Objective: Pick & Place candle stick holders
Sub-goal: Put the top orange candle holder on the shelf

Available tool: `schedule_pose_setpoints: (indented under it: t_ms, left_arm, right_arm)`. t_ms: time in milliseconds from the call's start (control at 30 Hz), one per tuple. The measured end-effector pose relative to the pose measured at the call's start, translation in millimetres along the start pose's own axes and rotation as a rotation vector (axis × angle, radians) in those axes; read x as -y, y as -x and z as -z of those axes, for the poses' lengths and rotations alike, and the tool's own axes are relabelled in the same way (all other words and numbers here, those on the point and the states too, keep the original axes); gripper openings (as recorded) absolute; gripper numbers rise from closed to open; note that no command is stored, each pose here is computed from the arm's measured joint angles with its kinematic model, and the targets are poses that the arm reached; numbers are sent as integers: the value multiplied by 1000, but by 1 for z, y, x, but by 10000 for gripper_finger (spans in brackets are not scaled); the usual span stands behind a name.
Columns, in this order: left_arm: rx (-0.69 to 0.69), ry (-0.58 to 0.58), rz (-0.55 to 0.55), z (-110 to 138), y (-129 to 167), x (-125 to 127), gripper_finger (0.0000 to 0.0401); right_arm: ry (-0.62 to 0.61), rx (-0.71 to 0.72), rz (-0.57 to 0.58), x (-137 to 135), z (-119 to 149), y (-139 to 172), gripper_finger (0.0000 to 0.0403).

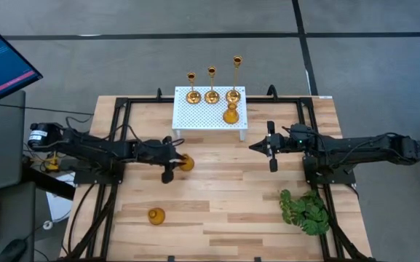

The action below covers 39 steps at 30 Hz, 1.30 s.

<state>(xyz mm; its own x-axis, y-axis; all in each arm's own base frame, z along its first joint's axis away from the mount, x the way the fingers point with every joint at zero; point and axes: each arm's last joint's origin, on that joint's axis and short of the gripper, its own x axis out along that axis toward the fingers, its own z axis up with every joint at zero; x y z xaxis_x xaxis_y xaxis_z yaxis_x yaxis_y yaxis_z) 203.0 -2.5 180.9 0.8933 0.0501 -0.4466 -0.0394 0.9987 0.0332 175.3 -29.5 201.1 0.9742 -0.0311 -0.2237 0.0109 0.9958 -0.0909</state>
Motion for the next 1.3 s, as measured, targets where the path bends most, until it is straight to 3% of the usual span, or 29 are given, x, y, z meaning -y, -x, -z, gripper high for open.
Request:
schedule_pose_setpoints:
  t_ms: [300,567,767,933,1300]
  left_arm:
    - [168,-65,-57,-19,31,-2,94]
    - [215,-105,-112,-32,43,-4,94]
    - [52,-126,-180,-52,43,-6,94]
    - [-128,-151,-194,-53,36,-6,94]
    - [-202,-219,-102,-45,17,7,94]
  right_arm:
    - [0,-1,-1,0,0,0,0]
    - [0,-1,-1,0,0,0,0]
    - [0,-2,-2,0,0,0,0]
    - [-1,-8,-2,0,1,0,0]
    - [-1,-8,-2,0,1,0,0]
